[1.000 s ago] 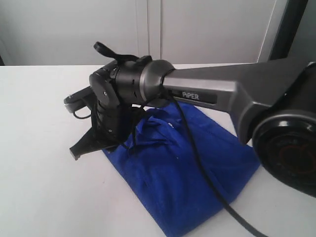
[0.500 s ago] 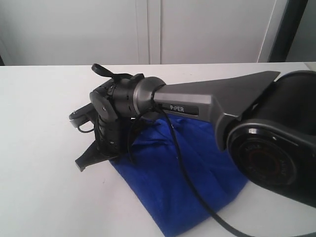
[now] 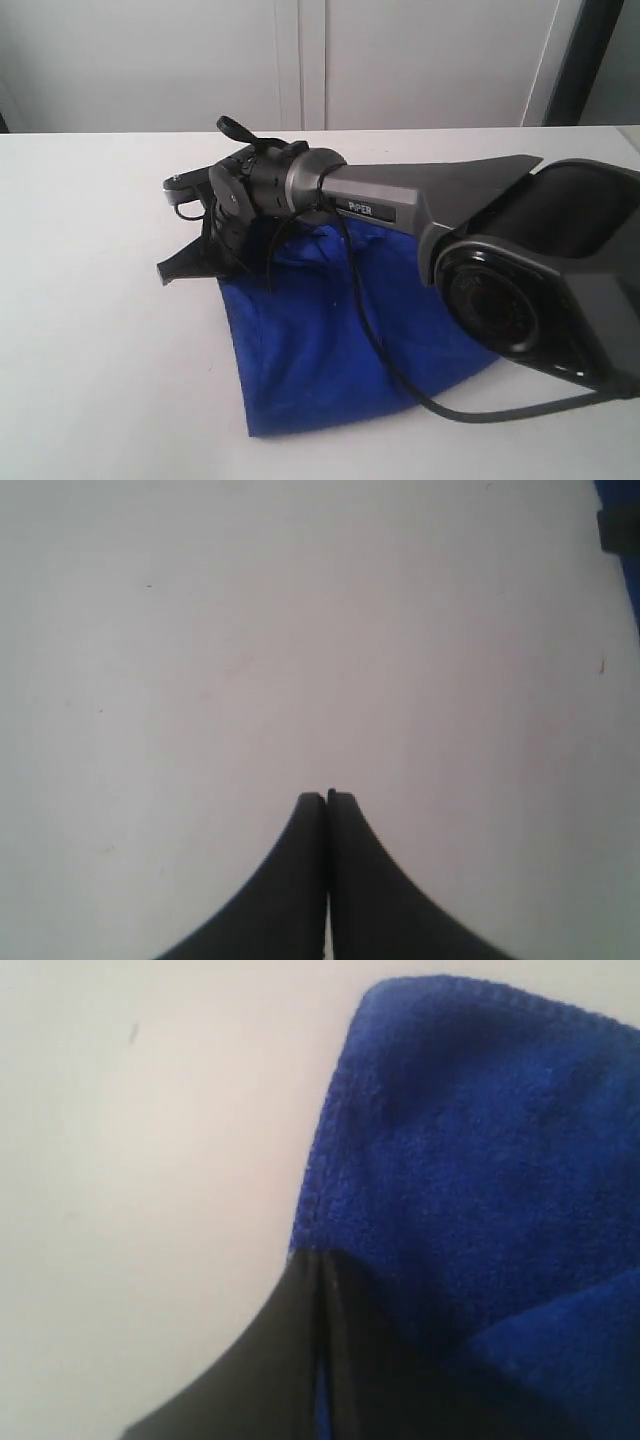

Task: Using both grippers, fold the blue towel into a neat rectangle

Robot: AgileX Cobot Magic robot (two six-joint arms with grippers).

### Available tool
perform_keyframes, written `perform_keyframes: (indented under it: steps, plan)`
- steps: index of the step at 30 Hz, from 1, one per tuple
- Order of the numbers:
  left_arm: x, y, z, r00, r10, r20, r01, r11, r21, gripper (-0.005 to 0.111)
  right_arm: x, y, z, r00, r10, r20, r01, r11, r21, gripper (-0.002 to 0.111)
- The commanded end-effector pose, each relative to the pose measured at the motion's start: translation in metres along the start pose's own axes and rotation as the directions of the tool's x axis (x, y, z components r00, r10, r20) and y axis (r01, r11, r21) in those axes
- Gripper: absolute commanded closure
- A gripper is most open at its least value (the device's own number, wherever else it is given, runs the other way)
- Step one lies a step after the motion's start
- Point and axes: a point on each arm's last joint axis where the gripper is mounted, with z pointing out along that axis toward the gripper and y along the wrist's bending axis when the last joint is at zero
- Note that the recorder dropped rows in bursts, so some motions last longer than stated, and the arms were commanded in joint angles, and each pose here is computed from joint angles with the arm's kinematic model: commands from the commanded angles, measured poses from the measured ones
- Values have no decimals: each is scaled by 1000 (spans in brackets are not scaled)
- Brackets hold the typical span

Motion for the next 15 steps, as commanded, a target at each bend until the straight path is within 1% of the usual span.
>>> perform_keyframes:
  steps: [1, 4, 7, 15]
  plan:
    - [3, 0, -1, 1000, -5, -11, 6, 1000, 7, 107, 12, -32, 33, 995, 64, -80, -59, 996, 64, 108]
    - [3, 0, -1, 1000, -5, -11, 6, 1000, 7, 107, 7, -47, 36, 991, 117, -66, -112, 991, 73, 108]
    - [3, 0, -1, 1000, -5, -11, 6, 1000, 7, 107, 3, -55, 36, 990, 133, -53, -129, 988, 79, 108]
    - [3, 0, -1, 1000, -5, -11, 6, 1000, 7, 107, 0, -59, 34, 989, 144, -39, -140, 987, 77, 108]
